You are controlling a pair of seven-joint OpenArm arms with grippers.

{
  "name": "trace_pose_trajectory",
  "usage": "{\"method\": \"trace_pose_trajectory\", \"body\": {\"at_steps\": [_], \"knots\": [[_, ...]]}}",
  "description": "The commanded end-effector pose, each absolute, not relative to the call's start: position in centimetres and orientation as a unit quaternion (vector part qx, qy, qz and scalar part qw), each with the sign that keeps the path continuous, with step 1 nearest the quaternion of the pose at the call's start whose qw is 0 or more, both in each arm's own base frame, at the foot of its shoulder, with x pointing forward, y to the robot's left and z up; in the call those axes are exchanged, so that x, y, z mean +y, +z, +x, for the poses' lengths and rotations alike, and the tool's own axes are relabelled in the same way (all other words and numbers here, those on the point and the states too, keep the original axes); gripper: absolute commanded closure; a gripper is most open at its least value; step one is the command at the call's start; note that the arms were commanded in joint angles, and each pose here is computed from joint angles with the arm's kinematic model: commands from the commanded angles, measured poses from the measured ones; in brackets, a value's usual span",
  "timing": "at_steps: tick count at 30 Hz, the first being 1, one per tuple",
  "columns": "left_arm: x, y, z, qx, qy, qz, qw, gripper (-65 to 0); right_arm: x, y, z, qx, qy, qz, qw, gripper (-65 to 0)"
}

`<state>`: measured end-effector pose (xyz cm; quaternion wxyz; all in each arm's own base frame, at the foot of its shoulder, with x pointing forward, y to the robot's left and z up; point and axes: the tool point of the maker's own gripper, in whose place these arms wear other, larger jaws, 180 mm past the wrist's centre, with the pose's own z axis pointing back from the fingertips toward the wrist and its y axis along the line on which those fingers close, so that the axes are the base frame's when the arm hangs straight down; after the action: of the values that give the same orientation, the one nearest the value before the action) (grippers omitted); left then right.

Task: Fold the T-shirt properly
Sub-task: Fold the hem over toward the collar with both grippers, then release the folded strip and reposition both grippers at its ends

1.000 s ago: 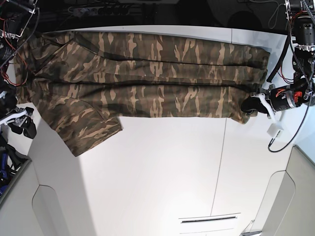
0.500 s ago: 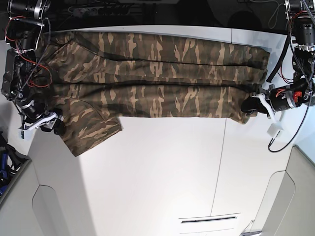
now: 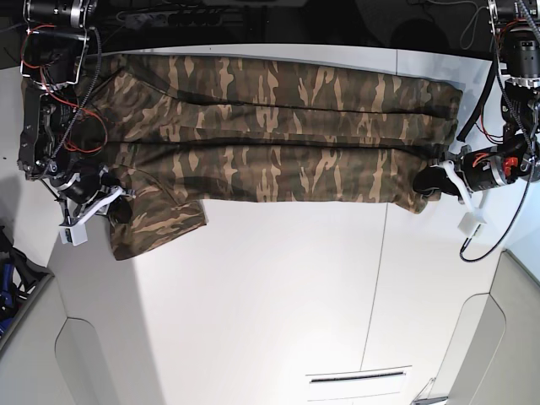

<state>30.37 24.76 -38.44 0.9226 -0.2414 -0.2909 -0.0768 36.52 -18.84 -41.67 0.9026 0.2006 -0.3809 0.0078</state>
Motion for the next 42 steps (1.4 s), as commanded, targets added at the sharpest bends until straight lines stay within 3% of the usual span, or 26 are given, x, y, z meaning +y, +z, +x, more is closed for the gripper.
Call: {"method": "trace_pose_trajectory", "body": {"at_steps": [1,6,17,33,35,36,39,40,42], "knots": [[25.1,-36.7,31.6,-0.320,-0.082,-0.242,0.913,0.0,-18.8,-39.0,38.0,-0.410,0.015,0.211,0.887,0.0],[24.9,-36.5,31.6,-0.320,-0.088,-0.244,0.911,0.0,-17.3,-35.8,36.6,-0.386,0.060,0.232,0.891,0.0],[24.3,-33.7,29.9,-0.342,-0.136,-0.223,0.903,0.0,-19.9,-29.8,28.4,-0.437,0.077,0.209,0.871,0.0],[24.8,-34.4,26.7,-0.331,-0.125,-0.216,0.910,0.0,-21.9,-34.4,19.5,-0.363,0.001,0.193,0.912,0.0],[24.6,-34.6,26.7,-0.332,-0.123,-0.219,0.909,-6.5,-21.8,-35.0,19.3,-0.362,-0.009,0.191,0.912,0.0],[24.5,-34.6,26.7,-0.332,-0.122,-0.220,0.909,-11.1,-22.0,-35.1,19.3,-0.364,-0.012,0.184,0.913,-3.1],[24.4,-34.6,26.7,-0.333,-0.122,-0.221,0.909,-21.6,-22.3,-35.4,19.3,-0.363,-0.011,0.170,0.916,-28.9],[24.4,-34.5,26.7,-0.334,-0.122,-0.222,0.908,-22.5,-22.5,-35.4,19.2,-0.362,-0.011,0.167,0.917,-32.9],[24.7,-34.1,26.9,-0.342,-0.115,-0.224,0.905,-22.5,-22.8,-35.3,19.3,-0.365,-0.015,0.163,0.917,-33.4]]}}
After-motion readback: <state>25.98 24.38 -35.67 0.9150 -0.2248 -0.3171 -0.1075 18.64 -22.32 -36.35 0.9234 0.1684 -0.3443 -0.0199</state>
